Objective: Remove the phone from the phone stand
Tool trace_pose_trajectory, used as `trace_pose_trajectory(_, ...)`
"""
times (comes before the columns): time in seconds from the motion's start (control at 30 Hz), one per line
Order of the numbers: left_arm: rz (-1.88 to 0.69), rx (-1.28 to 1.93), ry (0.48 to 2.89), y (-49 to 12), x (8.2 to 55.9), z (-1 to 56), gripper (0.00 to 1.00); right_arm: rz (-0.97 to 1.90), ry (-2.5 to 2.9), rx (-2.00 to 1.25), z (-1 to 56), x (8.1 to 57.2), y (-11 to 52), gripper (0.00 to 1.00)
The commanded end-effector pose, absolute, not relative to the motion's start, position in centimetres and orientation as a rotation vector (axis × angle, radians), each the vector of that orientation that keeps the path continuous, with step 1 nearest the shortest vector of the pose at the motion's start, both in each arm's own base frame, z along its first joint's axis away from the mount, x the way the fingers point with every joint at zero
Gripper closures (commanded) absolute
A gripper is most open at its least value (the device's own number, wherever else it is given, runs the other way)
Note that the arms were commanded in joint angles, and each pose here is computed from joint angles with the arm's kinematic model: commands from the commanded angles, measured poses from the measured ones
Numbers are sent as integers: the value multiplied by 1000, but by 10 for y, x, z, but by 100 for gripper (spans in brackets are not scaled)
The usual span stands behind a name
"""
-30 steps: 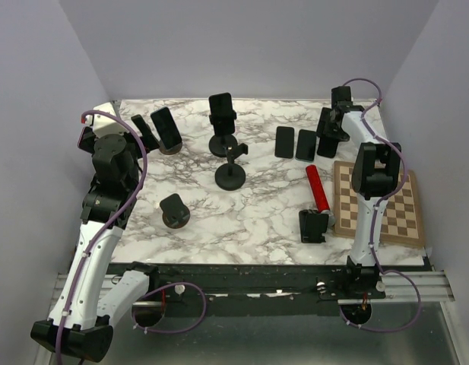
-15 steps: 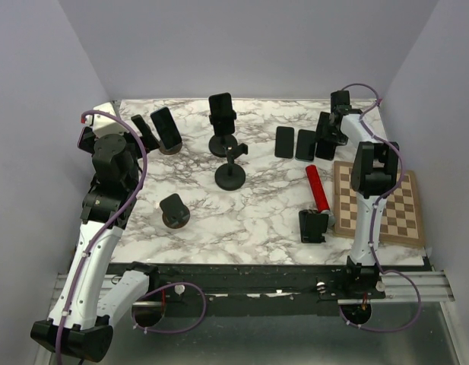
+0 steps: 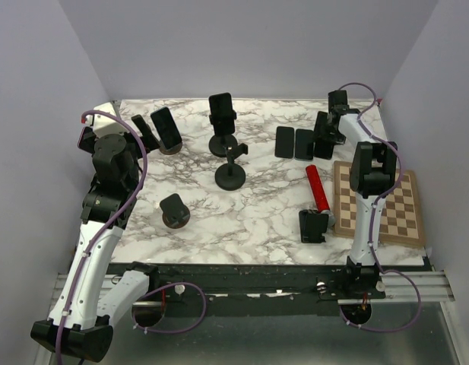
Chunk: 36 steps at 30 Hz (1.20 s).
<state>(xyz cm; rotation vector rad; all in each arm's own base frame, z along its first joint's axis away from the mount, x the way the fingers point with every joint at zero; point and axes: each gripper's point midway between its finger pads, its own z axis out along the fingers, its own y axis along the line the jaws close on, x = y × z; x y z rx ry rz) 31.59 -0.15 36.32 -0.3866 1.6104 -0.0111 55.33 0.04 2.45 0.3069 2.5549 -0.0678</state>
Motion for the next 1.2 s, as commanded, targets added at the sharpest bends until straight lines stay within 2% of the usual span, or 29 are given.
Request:
trace_pose_trajectory(0.0,-46,-373,1607,-8,317,362,2,-108,2651,300,-3,531,6,27)
trace_pose_trajectory(0.13,-57,-368,1608,-10,317,362,2,-127,2625,297,11,534,4,13)
trace_pose_trajectory(0.27,-57,-368,1607,-9,318,361,1,-117,2595,292,27,540,4,5)
trace_pose_trajectory(0.4,-53,-372,1612,-8,320,358,1,-122,2573,293,47,544,5,3)
trace_pose_trajectory(0.7,-122,-404,1673,-7,336,341,2,-140,2391,355,149,528,6,0)
trace_pose_trajectory(0.97,-257,-514,1850,4,383,294,1,59,2211,153,236,477,107,0)
trace_pose_trajectory(1.17,-247,-512,1970,6,415,261,2,261,2122,-25,276,421,196,0)
